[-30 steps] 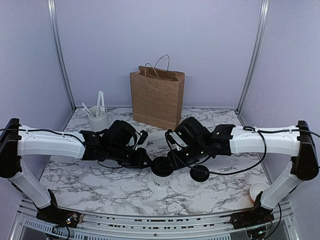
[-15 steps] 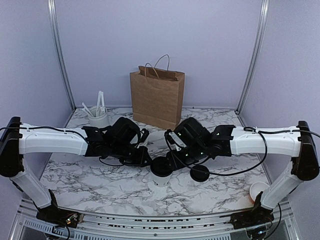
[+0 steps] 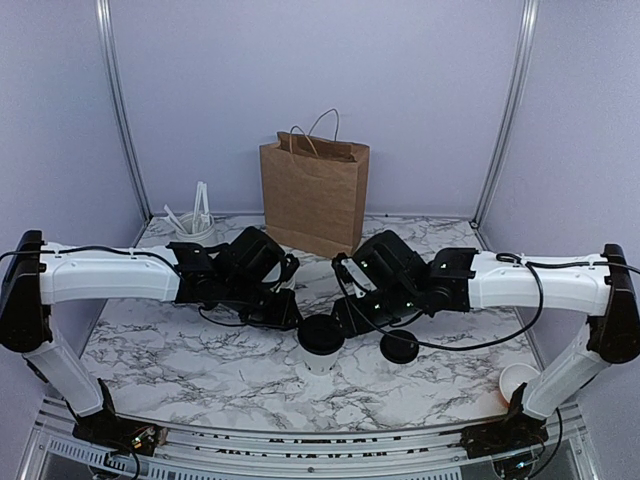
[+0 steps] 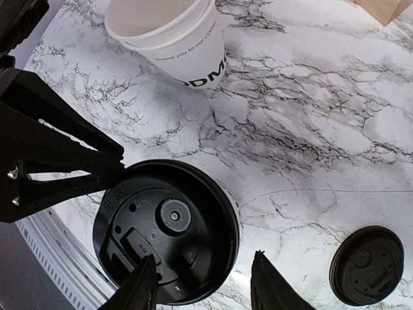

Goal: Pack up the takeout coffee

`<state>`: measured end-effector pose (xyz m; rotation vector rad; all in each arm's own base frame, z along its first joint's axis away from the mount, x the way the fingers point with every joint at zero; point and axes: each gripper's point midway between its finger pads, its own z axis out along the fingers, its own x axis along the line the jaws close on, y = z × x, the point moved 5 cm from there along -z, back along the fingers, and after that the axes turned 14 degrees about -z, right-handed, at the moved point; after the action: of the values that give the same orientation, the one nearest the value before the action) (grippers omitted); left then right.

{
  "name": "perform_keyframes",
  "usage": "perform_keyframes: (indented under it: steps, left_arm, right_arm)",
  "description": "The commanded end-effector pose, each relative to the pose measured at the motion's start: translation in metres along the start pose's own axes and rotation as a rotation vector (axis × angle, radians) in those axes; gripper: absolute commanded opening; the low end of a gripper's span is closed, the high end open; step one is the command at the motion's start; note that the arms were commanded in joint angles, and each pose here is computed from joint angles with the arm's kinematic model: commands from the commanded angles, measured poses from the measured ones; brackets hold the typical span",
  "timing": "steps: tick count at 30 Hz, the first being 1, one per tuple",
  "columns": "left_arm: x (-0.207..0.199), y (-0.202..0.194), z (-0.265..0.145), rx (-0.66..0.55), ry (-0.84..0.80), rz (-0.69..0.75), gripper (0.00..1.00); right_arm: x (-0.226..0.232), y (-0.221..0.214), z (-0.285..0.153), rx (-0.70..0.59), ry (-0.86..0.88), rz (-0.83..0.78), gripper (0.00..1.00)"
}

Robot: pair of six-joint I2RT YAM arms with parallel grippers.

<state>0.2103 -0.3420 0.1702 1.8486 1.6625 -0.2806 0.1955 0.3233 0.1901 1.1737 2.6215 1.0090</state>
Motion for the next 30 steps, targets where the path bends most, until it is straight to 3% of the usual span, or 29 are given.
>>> perform_keyframes:
  steps: [1, 23, 30]
  left_arm:
    - [-0.005, 0.002, -0.009, 0.008, 0.011, 0.017, 0.17]
    - [-0.001, -0.011, -0.001, 0.055, 0.028, 0.004, 0.17]
    - [0.000, -0.010, 0.000, 0.052, 0.035, 0.001, 0.17]
  right_arm:
    - [0.004, 0.011, -0.012, -0.049, 0.005, -0.004, 0.47]
    - [-0.004, -0.008, -0.005, -0.023, 0.003, 0.026, 0.41]
    - [-0.013, -0.002, -0.022, -0.093, 0.033, 0.058, 0.41]
